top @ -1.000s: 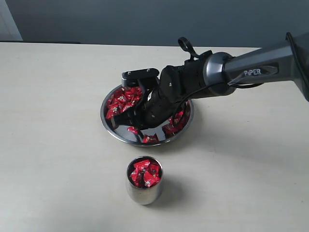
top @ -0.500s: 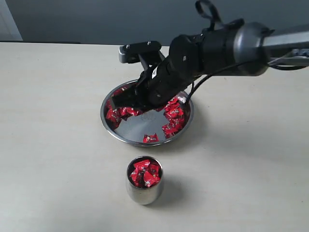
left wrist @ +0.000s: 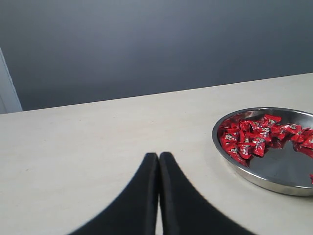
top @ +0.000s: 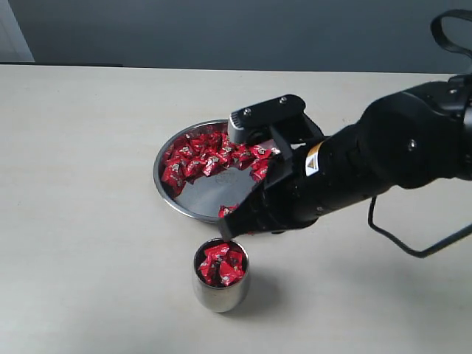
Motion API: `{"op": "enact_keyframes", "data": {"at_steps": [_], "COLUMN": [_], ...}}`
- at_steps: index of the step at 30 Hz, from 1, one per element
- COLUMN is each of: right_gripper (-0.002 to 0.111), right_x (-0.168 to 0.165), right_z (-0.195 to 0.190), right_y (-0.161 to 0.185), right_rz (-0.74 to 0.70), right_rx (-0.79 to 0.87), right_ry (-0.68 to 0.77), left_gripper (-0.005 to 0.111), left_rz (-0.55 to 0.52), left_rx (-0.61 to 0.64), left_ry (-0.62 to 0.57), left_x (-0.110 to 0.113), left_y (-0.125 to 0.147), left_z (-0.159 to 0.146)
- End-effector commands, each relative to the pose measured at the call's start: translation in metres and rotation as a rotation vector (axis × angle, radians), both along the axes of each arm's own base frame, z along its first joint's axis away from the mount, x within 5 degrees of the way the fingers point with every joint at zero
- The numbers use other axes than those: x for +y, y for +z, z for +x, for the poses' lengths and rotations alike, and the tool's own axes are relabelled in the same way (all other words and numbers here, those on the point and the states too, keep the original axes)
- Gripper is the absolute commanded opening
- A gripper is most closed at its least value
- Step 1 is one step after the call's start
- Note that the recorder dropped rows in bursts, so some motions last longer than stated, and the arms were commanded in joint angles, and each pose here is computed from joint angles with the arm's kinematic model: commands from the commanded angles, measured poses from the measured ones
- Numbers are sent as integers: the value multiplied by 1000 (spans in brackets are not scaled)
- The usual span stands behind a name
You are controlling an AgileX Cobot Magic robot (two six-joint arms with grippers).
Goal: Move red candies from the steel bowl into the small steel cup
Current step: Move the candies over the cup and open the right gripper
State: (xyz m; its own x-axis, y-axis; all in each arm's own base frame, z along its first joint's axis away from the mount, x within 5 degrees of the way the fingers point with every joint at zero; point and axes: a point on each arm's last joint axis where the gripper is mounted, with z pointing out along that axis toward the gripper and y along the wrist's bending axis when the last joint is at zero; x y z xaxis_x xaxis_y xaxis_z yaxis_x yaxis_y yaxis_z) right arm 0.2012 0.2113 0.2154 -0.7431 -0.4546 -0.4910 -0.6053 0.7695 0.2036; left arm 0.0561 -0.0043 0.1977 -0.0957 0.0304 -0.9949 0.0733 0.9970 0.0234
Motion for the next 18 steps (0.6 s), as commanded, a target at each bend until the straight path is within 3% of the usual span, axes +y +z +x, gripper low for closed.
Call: {"op": "enact_keyframes", "data": {"at_steps": [1,18], "right_gripper": [0,0], "right_x": [3,13], "right_z": [-9,-23], "right_y": [-2,-3], "right_rz": [19,47], "right_rx": [-14,37], "right_ry": [19,33], "left_gripper": [2,2], "left_rz": [-2,-2], "left_rx": [-6,-3], "left_ry": [1,1], "left_x": [0,0], "left_y": [-1,-1], "left_z": [0,0]}}
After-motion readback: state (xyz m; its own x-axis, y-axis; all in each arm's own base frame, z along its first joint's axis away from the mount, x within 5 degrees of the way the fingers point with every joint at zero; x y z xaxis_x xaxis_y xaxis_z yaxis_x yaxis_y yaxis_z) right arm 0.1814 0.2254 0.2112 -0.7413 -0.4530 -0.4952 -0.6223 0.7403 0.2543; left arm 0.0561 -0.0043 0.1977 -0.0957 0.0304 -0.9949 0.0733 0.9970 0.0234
